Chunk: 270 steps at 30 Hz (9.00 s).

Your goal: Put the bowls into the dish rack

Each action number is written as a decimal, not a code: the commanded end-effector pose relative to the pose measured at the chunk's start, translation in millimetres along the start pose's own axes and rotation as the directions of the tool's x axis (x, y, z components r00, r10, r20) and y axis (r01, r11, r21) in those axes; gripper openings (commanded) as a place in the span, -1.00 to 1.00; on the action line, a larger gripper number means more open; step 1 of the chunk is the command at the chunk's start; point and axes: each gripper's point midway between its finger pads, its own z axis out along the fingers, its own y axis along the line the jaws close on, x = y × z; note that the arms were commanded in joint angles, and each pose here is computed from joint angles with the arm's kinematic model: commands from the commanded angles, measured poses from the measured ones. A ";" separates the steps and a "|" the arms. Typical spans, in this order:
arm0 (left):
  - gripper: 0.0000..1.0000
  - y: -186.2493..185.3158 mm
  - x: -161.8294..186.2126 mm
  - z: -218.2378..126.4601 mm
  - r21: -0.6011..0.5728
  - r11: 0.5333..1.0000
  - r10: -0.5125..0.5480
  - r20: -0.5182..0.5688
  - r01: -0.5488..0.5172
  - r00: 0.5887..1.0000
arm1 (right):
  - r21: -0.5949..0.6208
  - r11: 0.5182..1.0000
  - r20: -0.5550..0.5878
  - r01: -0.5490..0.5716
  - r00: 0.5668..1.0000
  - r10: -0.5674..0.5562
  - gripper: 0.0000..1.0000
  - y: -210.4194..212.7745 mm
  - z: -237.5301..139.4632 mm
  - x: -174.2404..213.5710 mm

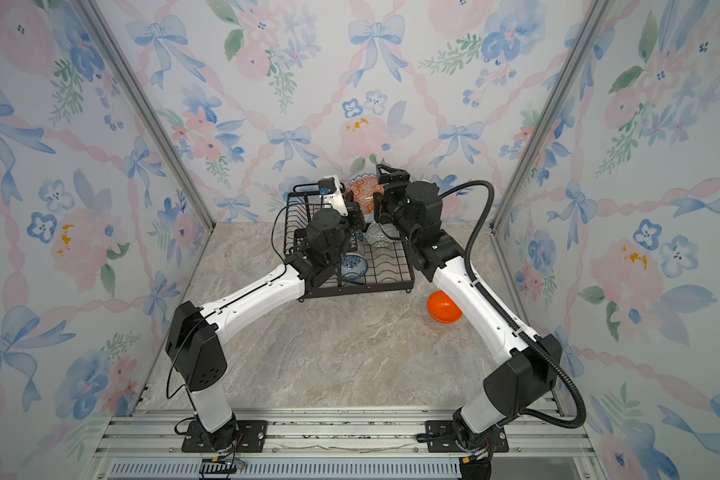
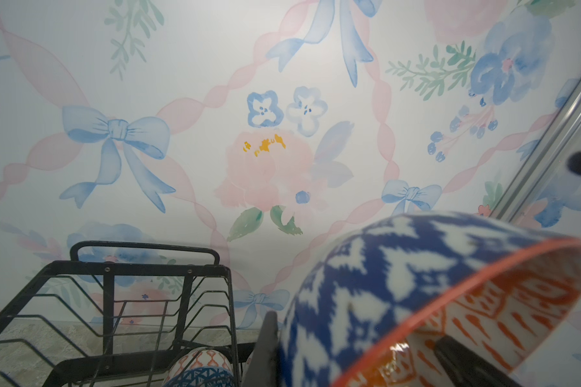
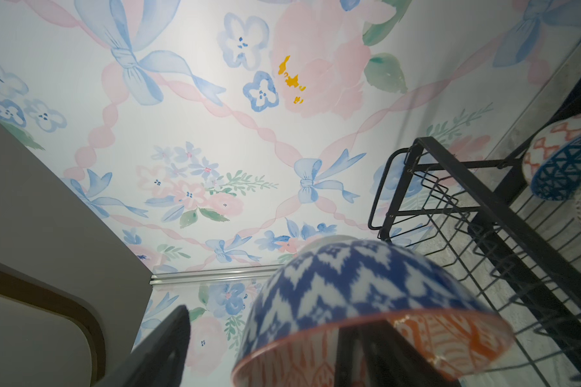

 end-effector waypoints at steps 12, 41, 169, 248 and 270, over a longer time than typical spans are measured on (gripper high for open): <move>-1.00 9.4 -26.4 -28.6 -0.006 1.000 -0.024 0.064 0.025 0.998 | -0.080 0.995 0.004 -0.065 0.998 0.065 -0.27 21.7 8.7 8.1; -1.00 32.5 -30.6 -49.5 -0.078 0.997 -0.016 0.068 0.021 0.998 | -0.069 0.997 -0.018 -0.031 0.999 0.030 -1.00 14.8 -3.5 18.1; 0.96 -14.5 112.9 -26.2 0.342 0.854 0.510 -0.399 -0.393 0.762 | 0.102 0.939 -0.123 0.329 0.941 -0.316 -1.00 -269.1 125.4 -85.4; 0.96 4.1 110.8 -43.8 0.314 0.872 0.485 -0.442 -0.376 0.755 | 0.260 0.929 -0.074 0.265 0.964 -0.255 -1.00 -323.6 81.9 -86.4; 0.96 11.7 104.3 -59.3 0.303 0.876 0.478 -0.445 -0.375 0.757 | 0.333 0.919 -0.018 0.209 0.976 -0.215 -0.82 -337.4 71.1 -86.0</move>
